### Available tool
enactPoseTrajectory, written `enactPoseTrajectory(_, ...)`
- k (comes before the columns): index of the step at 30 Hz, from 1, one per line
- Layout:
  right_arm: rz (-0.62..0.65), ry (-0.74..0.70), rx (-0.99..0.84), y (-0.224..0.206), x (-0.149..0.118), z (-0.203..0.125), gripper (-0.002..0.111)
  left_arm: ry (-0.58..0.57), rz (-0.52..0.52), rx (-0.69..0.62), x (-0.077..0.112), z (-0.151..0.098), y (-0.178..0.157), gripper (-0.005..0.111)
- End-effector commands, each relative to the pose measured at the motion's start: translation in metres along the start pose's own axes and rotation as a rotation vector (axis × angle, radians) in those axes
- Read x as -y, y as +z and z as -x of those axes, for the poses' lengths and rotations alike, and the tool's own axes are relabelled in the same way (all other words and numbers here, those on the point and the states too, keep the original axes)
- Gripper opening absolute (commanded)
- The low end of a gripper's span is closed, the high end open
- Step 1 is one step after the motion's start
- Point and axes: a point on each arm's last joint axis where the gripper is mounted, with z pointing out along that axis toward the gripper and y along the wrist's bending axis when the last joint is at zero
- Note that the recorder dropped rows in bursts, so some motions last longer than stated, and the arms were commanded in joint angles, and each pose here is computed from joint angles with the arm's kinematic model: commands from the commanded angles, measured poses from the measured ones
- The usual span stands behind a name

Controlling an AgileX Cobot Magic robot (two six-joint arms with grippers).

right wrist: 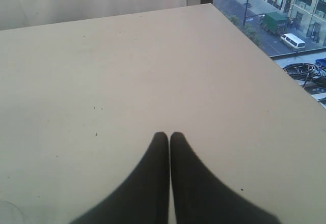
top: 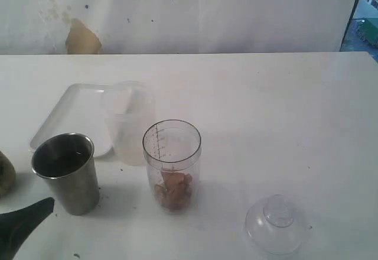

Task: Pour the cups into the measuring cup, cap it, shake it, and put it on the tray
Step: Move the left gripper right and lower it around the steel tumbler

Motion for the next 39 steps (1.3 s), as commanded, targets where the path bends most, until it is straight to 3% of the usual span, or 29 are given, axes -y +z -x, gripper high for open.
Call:
enactPoseTrajectory(1,-0.004,0.003,0.011,0.000,0.000,0.000,0.001,-0.078,-0.023,-0.071,-0.003,-0.010,0.008,0.105)
enactPoseTrajectory(8,-0.004,0.003,0.011,0.000,0.000,0.000,0.001,-0.064,-0.017,-0.054,-0.027,0.020,0.024,0.105)
enactPoseTrajectory(12,-0.004,0.003,0.011,0.000,0.000,0.000,0.001,-0.084,-0.079,-0.039,-0.027,0.023,0.029,0.105)
enactPoseTrajectory(15,-0.004,0.003,0.011,0.000,0.000,0.000,0.001,-0.080,-0.046,0.007,-0.036,0.043,0.030,0.105)
enactPoseTrajectory(18,-0.004,0.003,0.011,0.000,0.000,0.000,0.001,-0.252,0.084,0.032,-0.057,0.068,0.030,0.105)
enactPoseTrajectory(20,-0.004,0.003,0.011,0.000,0.000,0.000,0.001,-0.424,0.180,0.081,-0.073,0.089,0.028,0.105)
enactPoseTrajectory(24,-0.004,0.003,0.011,0.000,0.000,0.000,0.001,-0.762,0.182,0.203,-0.083,0.122,0.023,0.105)
enactPoseTrajectory(26,-0.004,0.003,0.011,0.000,0.000,0.000,0.001,-0.735,0.210,0.236,-0.088,0.133,0.020,0.105)
enactPoseTrajectory(28,-0.004,0.003,0.011,0.000,0.000,0.000,0.001,-0.681,0.334,0.255,-0.100,0.140,0.015,0.105)
enactPoseTrajectory(31,-0.004,0.003,0.011,0.000,0.000,0.000,0.001,-0.680,0.766,0.234,-0.129,0.128,-0.006,0.105)
enactPoseTrajectory(33,-0.004,0.003,0.011,0.000,0.000,0.000,0.001,-0.580,1.045,0.150,-0.145,0.120,-0.021,0.105)
enactPoseTrajectory(34,-0.004,0.003,0.011,0.000,0.000,0.000,0.001,-0.548,1.126,0.128,-0.150,0.120,-0.025,0.105)
enactPoseTrajectory(36,-0.004,0.003,0.011,0.000,0.000,0.000,0.001,-0.471,1.189,0.080,-0.156,0.124,-0.027,0.105)
enactPoseTrajectory(39,-0.004,0.003,0.011,0.000,0.000,0.000,0.001,-0.384,1.139,0.118,-0.152,0.144,-0.022,0.105)
